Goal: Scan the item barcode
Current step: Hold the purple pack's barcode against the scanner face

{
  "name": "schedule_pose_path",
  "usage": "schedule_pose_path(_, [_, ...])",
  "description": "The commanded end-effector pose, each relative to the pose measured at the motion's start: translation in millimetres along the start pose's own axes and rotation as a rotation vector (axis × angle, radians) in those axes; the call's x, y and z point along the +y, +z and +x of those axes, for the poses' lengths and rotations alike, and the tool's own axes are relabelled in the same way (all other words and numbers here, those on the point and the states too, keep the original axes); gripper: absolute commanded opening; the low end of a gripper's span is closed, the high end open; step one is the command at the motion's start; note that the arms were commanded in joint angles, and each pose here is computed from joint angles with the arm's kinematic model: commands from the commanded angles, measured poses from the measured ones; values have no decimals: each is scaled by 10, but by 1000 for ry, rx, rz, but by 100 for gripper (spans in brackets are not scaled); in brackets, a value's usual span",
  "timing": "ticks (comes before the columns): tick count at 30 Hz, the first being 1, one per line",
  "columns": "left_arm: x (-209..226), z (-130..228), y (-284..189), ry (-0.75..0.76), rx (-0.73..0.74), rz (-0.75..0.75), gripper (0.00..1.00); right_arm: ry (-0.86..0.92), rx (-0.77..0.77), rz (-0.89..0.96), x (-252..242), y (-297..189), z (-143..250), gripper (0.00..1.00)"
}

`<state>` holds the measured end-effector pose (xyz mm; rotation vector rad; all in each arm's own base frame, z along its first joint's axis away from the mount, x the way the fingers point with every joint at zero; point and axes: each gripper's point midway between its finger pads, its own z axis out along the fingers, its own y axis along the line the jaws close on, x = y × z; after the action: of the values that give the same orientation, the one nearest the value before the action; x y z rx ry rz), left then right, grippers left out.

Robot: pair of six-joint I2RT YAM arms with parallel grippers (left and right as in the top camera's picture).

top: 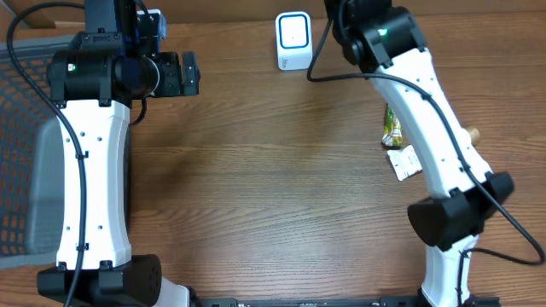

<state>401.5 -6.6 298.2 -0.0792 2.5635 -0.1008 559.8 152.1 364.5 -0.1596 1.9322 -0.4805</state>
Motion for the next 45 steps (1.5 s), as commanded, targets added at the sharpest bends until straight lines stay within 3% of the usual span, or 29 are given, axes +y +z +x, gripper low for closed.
schedule_pose_path(1, [-2, -24, -9, 20, -8, 7, 100, -373, 47, 200, -59, 259, 118, 4])
schedule_pose_path(7, [-2, -24, -9, 20, -8, 7, 99, -843, 65, 170, 459, 636, 335, 4])
schedule_pose_path(12, [-2, -24, -9, 20, -8, 7, 100, -1054, 21, 107, 880, 800, 454, 4])
schedule_pose_path(19, [-2, -24, -9, 20, -8, 7, 100, -1022, -84, 84, 1229, 921, 432, 4])
schedule_pose_path(26, [-2, -24, -9, 20, -8, 7, 99, -1044, -61, 73, 1431, 1118, 721, 4])
schedule_pose_path(39, [-2, -24, -9, 20, -8, 7, 99, -1046, -38, 91, 1430, 1170, 804, 4])
schedule_pose_path(45, [-2, -24, -9, 20, -8, 7, 100, -1007, -53, 98, 1462, 975, 661, 4])
